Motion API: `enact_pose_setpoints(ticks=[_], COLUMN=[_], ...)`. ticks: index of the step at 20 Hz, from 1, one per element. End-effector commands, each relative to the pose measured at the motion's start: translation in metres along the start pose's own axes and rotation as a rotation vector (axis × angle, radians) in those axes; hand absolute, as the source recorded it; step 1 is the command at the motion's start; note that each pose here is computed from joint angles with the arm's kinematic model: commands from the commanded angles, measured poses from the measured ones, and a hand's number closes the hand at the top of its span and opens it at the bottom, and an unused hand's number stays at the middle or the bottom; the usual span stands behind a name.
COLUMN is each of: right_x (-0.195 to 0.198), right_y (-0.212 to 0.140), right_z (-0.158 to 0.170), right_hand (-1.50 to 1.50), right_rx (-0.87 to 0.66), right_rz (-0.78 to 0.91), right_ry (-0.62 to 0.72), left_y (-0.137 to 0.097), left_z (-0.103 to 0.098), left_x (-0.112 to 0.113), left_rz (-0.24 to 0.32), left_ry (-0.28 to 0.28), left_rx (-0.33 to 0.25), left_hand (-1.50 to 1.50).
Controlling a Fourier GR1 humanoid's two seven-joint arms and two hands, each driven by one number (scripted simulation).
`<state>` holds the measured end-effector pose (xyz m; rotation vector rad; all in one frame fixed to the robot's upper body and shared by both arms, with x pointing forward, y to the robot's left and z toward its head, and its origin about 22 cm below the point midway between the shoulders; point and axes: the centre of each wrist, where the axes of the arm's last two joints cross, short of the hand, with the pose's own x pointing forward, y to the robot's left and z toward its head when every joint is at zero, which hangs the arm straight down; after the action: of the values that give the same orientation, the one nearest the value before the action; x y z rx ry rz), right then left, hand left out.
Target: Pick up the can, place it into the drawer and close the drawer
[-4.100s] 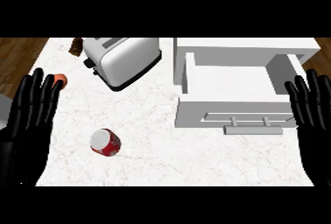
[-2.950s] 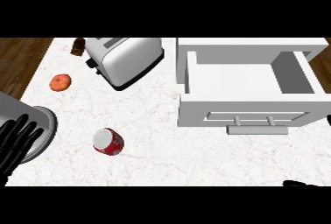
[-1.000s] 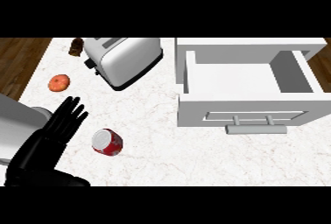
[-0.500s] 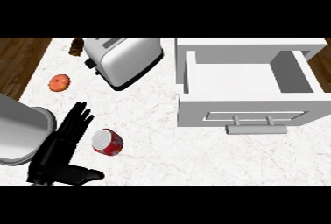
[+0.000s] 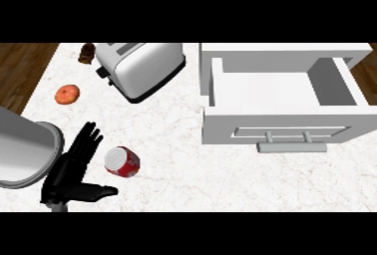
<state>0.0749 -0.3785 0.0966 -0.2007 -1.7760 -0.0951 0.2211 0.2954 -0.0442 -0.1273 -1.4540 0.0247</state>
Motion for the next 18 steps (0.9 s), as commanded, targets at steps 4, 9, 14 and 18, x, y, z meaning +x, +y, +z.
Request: enact_pose_setpoints(ticks=[4,9,14,18], right_x=[0.000,0.014,0.011,0.018], right_y=[0.002,-0.001,-0.010,-0.020], right_z=[0.004,-0.006,-0.001,-0.005], right_hand=[-1.50,-1.50,-1.50,-1.50], right_rx=[0.023,0.014,0.001,-0.005], right_rz=[-0.008,-0.009,-0.003,-0.021], right_ry=[-0.007,-0.014,-0.014,-0.014], left_y=[0.014,0.022,0.000,0.013], left_z=[0.002,-0.002,-0.011,-0.014], left_x=[-0.047,-0.058,-0.076,-0.078], left_rz=[-0.003,0.023,0.041,0.078], left_ry=[0.028,0.059,0.094,0.070], left_rx=[-0.012,0.000,-0.004,-0.021], left_hand=[-1.50,-1.50,-1.50,-1.50])
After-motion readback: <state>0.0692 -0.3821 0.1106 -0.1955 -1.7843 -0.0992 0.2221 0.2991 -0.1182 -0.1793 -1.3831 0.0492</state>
